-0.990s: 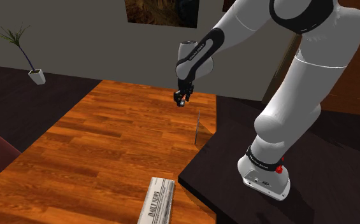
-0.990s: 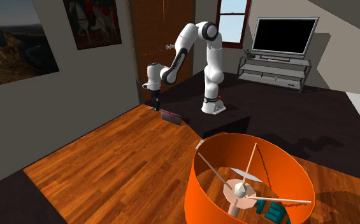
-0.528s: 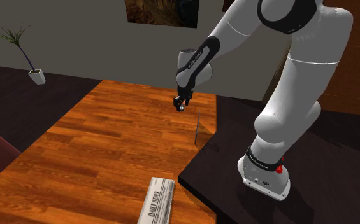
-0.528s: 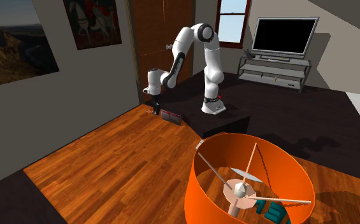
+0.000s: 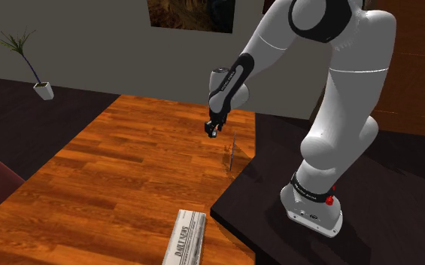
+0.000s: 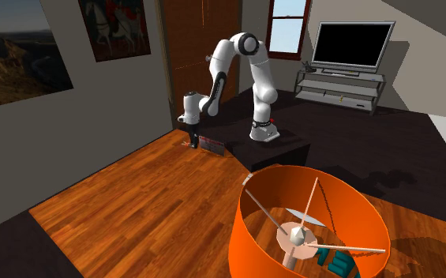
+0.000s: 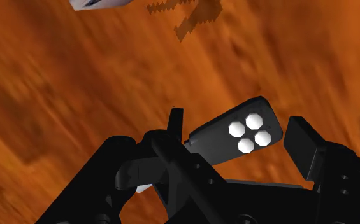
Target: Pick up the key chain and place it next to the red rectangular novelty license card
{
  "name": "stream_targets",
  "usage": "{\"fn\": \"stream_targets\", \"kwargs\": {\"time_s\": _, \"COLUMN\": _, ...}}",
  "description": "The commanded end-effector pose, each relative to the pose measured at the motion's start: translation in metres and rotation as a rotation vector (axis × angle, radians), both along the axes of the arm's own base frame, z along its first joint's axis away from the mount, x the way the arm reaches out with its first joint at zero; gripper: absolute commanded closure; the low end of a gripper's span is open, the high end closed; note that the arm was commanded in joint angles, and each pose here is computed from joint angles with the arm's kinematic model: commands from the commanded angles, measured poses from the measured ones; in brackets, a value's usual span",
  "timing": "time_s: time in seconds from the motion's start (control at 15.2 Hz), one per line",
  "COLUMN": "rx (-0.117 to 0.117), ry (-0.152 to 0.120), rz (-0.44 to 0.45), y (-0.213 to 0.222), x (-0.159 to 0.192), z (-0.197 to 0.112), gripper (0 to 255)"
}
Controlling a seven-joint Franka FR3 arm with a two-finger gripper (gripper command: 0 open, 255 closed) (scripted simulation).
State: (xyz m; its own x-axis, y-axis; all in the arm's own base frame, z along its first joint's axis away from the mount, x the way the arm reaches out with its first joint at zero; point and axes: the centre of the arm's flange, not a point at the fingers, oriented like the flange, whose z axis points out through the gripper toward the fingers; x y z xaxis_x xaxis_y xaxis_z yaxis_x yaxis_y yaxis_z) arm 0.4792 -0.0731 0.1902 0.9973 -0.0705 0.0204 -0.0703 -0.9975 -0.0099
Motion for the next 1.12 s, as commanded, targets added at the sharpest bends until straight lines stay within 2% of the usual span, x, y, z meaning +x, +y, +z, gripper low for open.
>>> {"fn": "stream_targets", "kwargs": {"time_s": 0.0, "rx": 0.0, "ry": -0.001, "rz": 0.0, "y": 0.0, "x": 0.0, "z": -0.011, "gripper": 255}}
{"fn": "stream_targets", "kwargs": {"time_s": 0.66, "rx": 0.0, "ry": -0.001, "rz": 0.0, "y": 0.0, "x": 0.0, "z": -0.064, "gripper": 255}}
{"fn": "stream_targets", "kwargs": {"time_s": 1.06, "rx": 0.0, "ry": -0.001, "rz": 0.0, "y": 0.0, "x": 0.0, "z": -0.064, "gripper": 255}}
